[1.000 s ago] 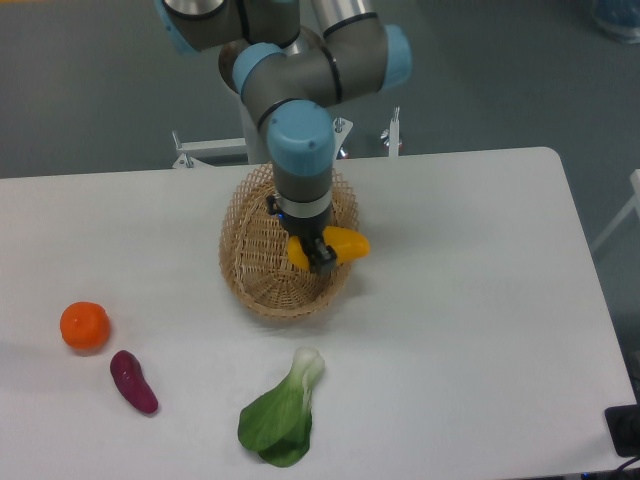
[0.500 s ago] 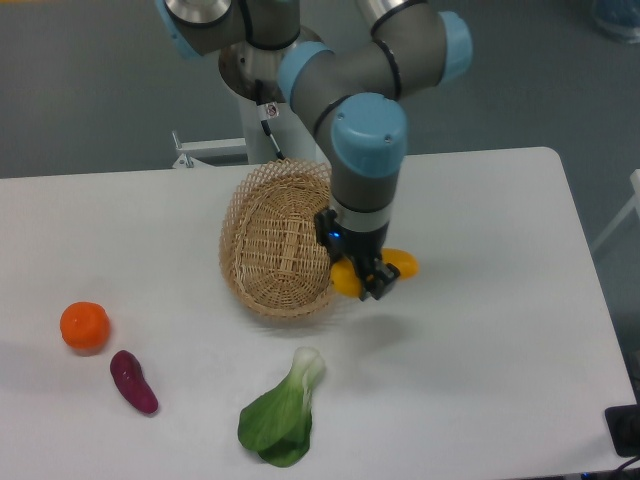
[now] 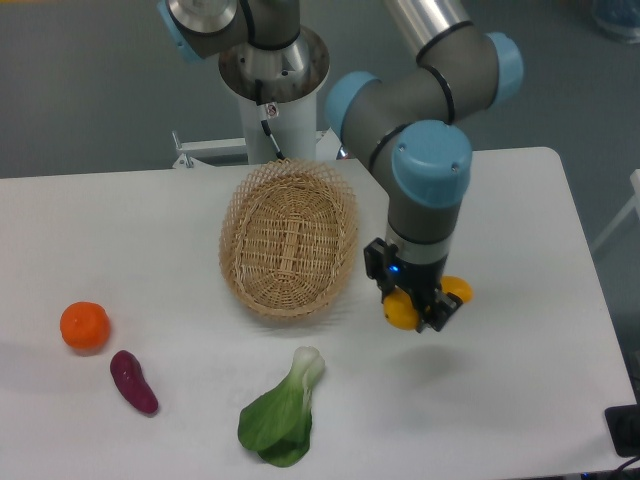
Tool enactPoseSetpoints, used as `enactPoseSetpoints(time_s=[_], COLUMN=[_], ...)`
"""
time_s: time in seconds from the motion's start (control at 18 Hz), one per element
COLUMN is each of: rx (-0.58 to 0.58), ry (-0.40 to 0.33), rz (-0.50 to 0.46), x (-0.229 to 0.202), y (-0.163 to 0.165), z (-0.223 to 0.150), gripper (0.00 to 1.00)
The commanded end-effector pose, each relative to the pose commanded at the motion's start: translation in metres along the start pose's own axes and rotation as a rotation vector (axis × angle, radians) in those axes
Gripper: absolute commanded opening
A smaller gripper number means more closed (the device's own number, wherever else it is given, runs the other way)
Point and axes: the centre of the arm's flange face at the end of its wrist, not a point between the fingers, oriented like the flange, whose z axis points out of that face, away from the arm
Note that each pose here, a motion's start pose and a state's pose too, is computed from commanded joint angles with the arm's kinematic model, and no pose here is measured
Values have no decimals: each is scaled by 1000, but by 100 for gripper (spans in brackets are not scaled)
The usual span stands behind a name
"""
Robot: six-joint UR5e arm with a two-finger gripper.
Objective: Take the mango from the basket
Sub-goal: 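Carry the held mango away from the basket and hold it up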
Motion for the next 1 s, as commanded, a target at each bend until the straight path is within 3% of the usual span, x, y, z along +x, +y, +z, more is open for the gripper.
enactPoseSetpoints(time_s=[0.39, 1.0], rx=[-4, -22], ry=[-4, 1], rz=[-49, -50], x=[-18, -20], y=[14, 17], z=[11, 19], gripper=[59, 60])
